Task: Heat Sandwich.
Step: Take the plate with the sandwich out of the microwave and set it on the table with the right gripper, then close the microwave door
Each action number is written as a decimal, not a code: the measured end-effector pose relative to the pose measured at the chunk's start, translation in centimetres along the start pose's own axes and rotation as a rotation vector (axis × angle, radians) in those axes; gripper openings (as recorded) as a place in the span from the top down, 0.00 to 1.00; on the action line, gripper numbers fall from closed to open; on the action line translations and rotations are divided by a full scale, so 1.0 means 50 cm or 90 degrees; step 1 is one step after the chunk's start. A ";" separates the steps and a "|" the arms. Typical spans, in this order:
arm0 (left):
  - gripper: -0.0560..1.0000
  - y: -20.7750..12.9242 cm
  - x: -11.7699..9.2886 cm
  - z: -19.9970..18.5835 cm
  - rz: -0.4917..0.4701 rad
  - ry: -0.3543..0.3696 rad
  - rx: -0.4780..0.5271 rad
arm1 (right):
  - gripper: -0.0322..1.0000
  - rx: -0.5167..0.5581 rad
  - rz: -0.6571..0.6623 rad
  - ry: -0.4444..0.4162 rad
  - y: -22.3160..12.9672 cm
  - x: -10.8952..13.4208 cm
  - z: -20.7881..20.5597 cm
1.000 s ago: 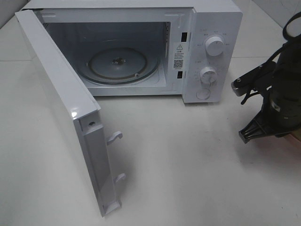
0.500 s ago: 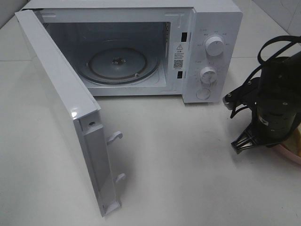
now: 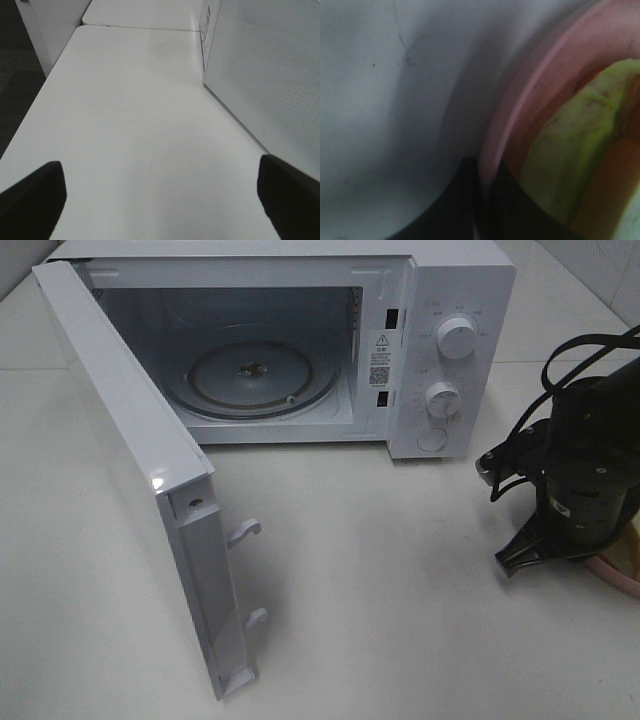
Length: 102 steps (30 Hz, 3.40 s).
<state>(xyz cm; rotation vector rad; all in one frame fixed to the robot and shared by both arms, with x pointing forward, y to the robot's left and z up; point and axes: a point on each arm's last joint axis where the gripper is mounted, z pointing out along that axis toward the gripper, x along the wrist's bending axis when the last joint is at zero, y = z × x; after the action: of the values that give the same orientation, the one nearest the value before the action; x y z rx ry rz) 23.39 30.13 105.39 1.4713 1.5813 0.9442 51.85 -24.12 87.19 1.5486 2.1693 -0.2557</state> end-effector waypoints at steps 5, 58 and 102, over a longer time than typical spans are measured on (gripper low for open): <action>0.03 0.000 0.000 0.000 0.000 0.000 0.000 | 0.91 0.001 -0.001 -0.002 0.000 0.000 0.000; 0.03 0.000 0.000 0.000 0.000 0.000 0.000 | 0.23 -0.109 0.106 0.149 -0.152 -0.135 -0.339; 0.03 0.000 0.000 0.000 0.000 0.000 0.000 | 0.23 -0.392 0.260 0.153 -0.470 -0.153 -0.391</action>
<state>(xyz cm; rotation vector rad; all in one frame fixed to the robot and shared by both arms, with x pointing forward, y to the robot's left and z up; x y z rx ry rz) 23.39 30.13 105.39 1.4713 1.5813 0.9442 26.95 -30.86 105.26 1.6385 1.7785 0.6944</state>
